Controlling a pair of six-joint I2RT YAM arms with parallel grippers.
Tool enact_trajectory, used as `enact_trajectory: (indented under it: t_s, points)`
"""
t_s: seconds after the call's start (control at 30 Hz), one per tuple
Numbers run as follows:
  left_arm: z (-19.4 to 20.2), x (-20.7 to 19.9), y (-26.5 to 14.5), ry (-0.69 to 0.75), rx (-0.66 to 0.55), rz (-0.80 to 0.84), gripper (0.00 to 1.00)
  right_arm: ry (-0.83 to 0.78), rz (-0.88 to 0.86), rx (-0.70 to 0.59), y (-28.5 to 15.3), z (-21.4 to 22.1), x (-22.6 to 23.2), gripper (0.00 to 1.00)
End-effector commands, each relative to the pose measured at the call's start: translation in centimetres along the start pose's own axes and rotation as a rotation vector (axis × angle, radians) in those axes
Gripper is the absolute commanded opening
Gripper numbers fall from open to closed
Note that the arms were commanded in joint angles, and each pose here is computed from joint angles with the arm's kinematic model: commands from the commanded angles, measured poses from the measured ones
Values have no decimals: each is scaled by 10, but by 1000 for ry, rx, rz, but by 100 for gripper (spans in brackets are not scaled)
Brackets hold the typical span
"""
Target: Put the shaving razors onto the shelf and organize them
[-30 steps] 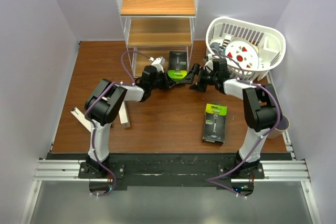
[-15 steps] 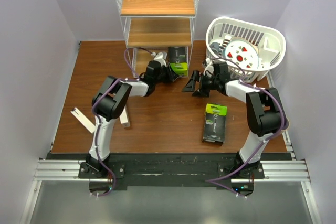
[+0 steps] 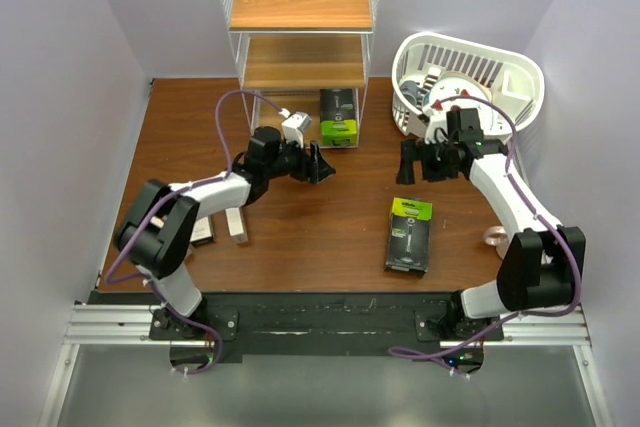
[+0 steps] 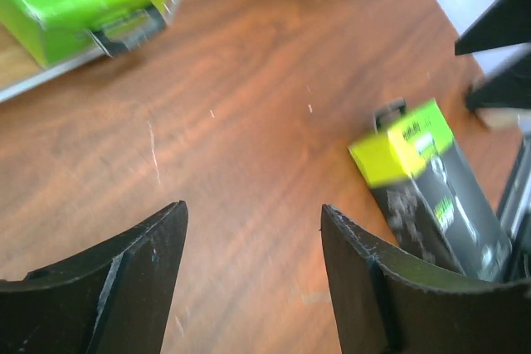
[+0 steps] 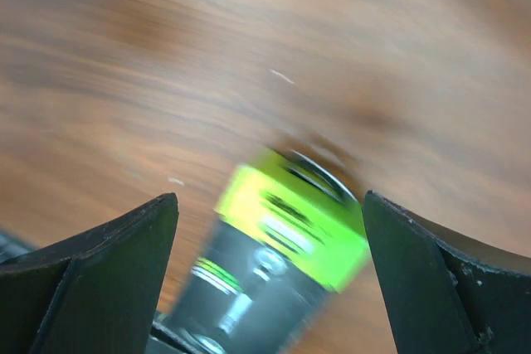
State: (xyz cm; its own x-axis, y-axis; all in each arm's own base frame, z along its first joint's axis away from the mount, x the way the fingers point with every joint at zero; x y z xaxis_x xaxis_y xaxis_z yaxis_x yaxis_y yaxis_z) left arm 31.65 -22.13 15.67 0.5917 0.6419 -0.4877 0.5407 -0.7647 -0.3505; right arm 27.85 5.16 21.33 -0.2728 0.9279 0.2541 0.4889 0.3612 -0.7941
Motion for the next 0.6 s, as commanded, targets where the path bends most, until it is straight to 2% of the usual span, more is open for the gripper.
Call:
enact_trajectory:
  t_s: [0.0, 0.1, 0.2, 0.33, 0.4, 0.43, 0.5, 0.57]
  points:
    - [7, -10, -29, 110, 51, 54, 71, 156, 153, 201, -11, 51, -10, 98]
    - [13, -17, -48, 162, 55, 83, 71, 163, 113, 207, -8, 48, -8, 97]
    - [18, -20, -61, 185, 73, 74, 71, 190, 120, 310, 7, 54, -13, 96]
    - [17, -10, -81, 190, 44, 41, 70, 164, 11, 365, 32, 54, -8, 71]
    - [12, -2, -92, 150, 10, 18, 69, 89, -45, 388, 48, 47, 7, 68]
    - [4, 12, -101, 120, -29, -19, 68, 44, -79, 353, 54, 33, 16, 67]
    - [-8, 20, -112, 106, -80, -50, 67, -90, -162, 375, 76, 26, 44, 64]
    - [-20, 28, -125, 120, -128, -82, 66, -256, -247, 325, 89, 5, 87, 64]
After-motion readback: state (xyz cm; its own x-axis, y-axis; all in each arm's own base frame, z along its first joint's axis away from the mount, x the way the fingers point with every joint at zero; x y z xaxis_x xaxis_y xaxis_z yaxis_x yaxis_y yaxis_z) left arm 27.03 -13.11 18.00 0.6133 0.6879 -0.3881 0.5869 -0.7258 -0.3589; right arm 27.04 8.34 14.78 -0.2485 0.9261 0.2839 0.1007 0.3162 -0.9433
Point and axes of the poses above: each gripper's point midway between its finger pads, its own y axis out along the fingers, its own x axis along the line the jaws close on, z = x × y, the point moved 10 cm from there along -y, back along the fingers
